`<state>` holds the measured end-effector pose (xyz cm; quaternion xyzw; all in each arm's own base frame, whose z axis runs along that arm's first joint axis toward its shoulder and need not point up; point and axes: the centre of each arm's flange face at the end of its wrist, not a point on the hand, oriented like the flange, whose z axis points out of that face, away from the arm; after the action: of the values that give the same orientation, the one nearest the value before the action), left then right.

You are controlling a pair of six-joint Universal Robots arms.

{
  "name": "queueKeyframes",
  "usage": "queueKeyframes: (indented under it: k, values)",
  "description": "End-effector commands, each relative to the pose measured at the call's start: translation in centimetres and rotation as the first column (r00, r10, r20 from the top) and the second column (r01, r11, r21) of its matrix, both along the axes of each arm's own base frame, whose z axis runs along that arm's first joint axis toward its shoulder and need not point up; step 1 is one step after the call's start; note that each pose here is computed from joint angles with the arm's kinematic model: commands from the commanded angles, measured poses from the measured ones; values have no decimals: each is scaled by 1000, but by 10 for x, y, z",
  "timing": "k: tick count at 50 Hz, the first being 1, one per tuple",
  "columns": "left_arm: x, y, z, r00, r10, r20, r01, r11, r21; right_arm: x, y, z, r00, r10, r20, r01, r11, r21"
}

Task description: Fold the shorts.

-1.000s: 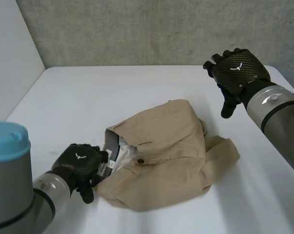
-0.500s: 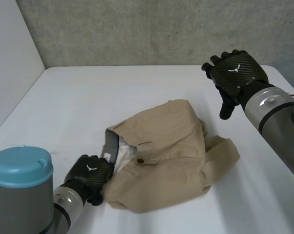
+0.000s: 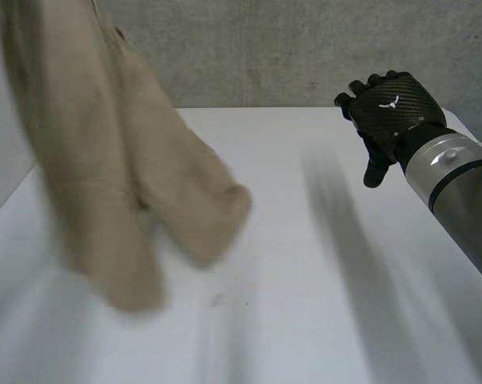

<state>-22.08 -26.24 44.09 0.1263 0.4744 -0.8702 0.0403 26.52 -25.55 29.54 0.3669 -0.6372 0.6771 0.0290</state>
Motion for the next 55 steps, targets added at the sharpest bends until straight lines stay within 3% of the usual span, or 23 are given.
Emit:
queueKeyframes:
  k: [1,5,12,13,16,17,21,24,27,31,32,36,40,47,55]
  values:
    - [-69,28,-1,975,-220,0,220,975,-32,-2,-2,3,1000,-9,4,9,1000,-7]
    - [-118,48,-50,937,-344,58,338,937,94,-2,-1,3,1000,-7,4,7,1000,-7]
    - [-153,64,-147,889,-429,161,362,873,328,-3,-1,5,1000,-4,7,4,1000,-12]
    - [-168,81,-186,849,-493,189,385,824,416,-3,-1,5,1000,-4,7,4,1000,-14]
    - [-184,106,-227,795,-568,216,409,763,501,-3,-2,6,1000,-7,8,7,1000,-17]
    - [-192,122,-247,761,-608,226,421,729,540,-3,-2,6,1000,-7,8,7,1000,-17]
    - [-202,155,-272,692,-677,250,447,674,589,-3,-1,6,1000,-6,8,6,1000,-15]
    - [-204,169,-266,675,-694,249,471,665,580,-3,-1,6,1000,-2,8,3,1000,-15]
    - [-201,167,-247,693,-681,235,481,680,553,-2,1,3,1000,7,4,-7,1000,0]
    - [-176,145,-213,759,-613,220,440,732,520,1,4,-2,1000,22,-5,-22,1000,12]
    - [-164,134,-204,791,-572,217,407,757,512,1,5,-3,1000,24,-6,-24,1000,17]
    - [-135,111,-186,860,-467,206,321,809,492,3,7,-10,998,53,-28,-52,998,34]
    - [-102,102,-176,909,-364,204,228,843,487,6,12,-22,991,113,-69,-108,992,68]
    - [-58,95,-193,940,-246,237,80,833,548,9,29,-54,969,231,-87,-209,956,206]
    - [-27,113,-218,944,-229,236,15,746,666,10,49,-99,932,357,-63,-315,883,349]
